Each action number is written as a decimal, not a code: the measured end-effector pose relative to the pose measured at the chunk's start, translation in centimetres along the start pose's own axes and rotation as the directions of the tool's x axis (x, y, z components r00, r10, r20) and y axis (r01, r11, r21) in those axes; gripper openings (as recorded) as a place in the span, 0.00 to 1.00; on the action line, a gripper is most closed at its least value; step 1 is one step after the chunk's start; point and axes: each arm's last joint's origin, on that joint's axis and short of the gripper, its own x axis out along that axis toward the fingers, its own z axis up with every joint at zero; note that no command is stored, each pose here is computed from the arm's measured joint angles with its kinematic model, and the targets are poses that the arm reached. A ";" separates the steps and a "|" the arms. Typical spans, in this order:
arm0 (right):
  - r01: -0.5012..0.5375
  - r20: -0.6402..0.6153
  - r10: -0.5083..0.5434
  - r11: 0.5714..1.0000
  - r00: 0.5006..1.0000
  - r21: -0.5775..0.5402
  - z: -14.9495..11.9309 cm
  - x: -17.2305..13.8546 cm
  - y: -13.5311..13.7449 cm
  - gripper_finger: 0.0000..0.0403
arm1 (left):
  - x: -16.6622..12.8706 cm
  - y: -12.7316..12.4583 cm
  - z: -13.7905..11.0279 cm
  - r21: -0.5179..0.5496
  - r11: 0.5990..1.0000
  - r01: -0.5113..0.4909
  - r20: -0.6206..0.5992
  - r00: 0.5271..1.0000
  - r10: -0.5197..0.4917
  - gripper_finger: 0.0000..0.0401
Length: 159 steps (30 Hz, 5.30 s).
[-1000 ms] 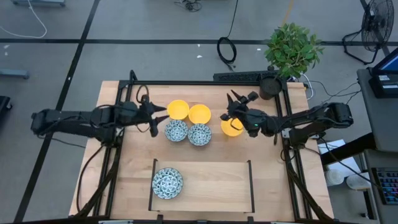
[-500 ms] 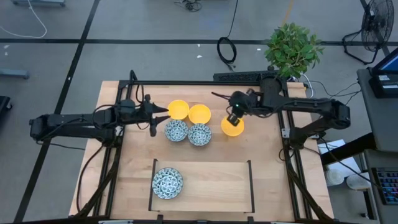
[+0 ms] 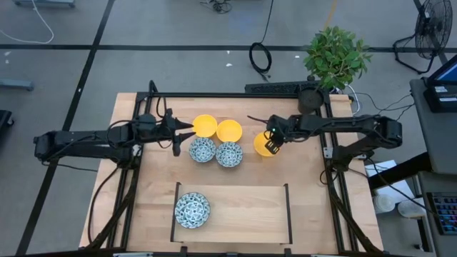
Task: Pick & Place Mini bowls
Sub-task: Put the right yellow bowl on the shelf
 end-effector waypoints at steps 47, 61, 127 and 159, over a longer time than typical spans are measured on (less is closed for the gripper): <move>0.032 0.280 0.015 0.986 0.960 -0.165 -0.7 2.1 -0.1 0.00 | 0.0 0.0 0.2 -0.165 0.986 0.004 0.025 1.000 0.001 0.36; 0.410 0.823 -0.196 0.911 0.534 -0.049 3.0 -3.8 1.9 0.00 | -0.2 0.1 1.8 -0.278 0.960 0.047 0.188 0.982 0.007 0.36; 0.524 0.950 -0.165 0.852 0.265 0.002 3.5 -5.6 5.4 0.00 | 13.8 -4.7 6.4 0.274 0.906 -0.323 0.113 0.946 0.303 0.36; 0.372 0.945 0.069 0.908 0.319 -0.192 3.0 -7.4 6.3 0.00 | 1.3 -3.9 9.9 0.155 0.962 -0.226 -0.028 0.972 0.233 0.36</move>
